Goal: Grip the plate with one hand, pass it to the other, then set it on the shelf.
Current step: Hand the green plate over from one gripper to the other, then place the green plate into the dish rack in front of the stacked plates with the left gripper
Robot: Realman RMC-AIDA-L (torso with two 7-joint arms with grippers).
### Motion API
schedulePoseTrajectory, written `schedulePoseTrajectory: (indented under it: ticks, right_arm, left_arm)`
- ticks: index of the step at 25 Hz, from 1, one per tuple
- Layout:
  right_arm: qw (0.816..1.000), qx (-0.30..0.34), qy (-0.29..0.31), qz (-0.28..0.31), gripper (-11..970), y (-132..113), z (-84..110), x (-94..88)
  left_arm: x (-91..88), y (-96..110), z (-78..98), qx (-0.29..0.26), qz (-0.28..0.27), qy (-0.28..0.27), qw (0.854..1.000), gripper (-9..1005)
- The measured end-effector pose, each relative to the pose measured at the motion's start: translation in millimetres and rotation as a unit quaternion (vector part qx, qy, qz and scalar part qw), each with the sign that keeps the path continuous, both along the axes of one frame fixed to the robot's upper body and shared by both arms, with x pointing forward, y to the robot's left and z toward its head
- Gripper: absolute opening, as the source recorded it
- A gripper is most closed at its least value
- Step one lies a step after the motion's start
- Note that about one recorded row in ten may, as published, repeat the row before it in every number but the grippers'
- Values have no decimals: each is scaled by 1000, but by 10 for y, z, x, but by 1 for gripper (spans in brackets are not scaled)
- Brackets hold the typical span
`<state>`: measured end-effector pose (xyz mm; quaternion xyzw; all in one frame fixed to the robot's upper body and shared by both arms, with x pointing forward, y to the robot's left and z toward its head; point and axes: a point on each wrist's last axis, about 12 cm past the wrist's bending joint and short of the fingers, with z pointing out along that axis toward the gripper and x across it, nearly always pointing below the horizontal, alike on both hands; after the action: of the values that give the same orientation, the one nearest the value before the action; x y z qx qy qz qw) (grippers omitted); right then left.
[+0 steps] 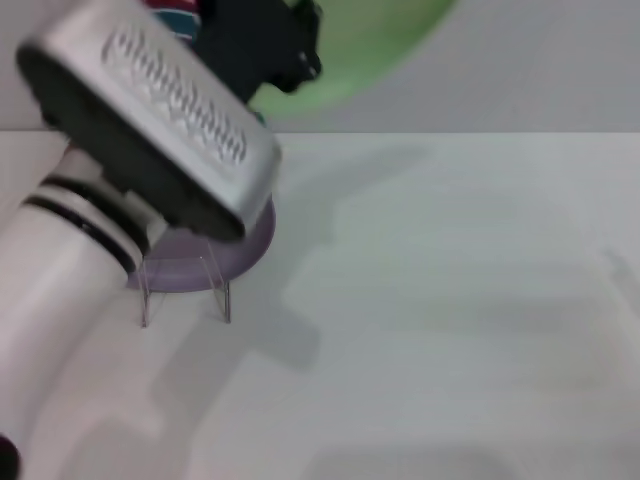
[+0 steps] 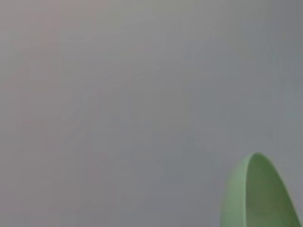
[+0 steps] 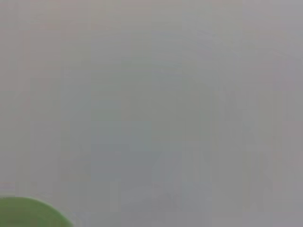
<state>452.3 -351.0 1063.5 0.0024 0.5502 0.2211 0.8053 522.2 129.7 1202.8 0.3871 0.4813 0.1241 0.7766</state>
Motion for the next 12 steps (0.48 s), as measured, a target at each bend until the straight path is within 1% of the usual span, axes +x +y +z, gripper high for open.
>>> schedulePoseTrajectory:
  ticks: [1,2,4,5,6,7,8,9,10,11,12]
  right_arm:
    - [1000,0,0,0,590,0,0,0]
    - [1000,1,3,-6,615,-16,-10,-6]
    - [1000,0,11,-13,659,-32,-28,-1]
    - [1000,0,18,-16,678,-31,-44,16]
    - [1000,0,18,-16,696,-31,-44,16]
    - [1000,0,20,-17,714,-29,-50,26]
    - [1000,-1,22,-18,733,-27,-54,36]
    - [1000,-2,24,-18,751,-25,-58,50]
    - [999,-3,27,-19,751,-25,-60,73]
    - [999,-3,27,-19,751,-25,-60,73]
    - [999,-4,28,-19,752,-26,-61,80]
  left_arm:
    - [0,0,0,0,0,0,1000,81]
    - [-25,3,-25,1,7,-26,1000,82]
    - [-105,5,-143,10,10,-101,995,84]
    - [-185,36,-245,-5,-8,-153,988,86]
    - [-185,36,-245,-5,-8,-153,988,87]
    - [-214,63,-293,-15,-18,-166,986,88]
    - [-249,115,-320,-47,-34,-175,983,89]
    - [-279,188,-364,-77,-51,-178,980,91]
    - [-293,363,-429,-125,-70,-176,974,92]
    - [-293,363,-429,-125,-70,-176,974,93]
    - [-283,498,-486,-146,-79,-173,971,94]
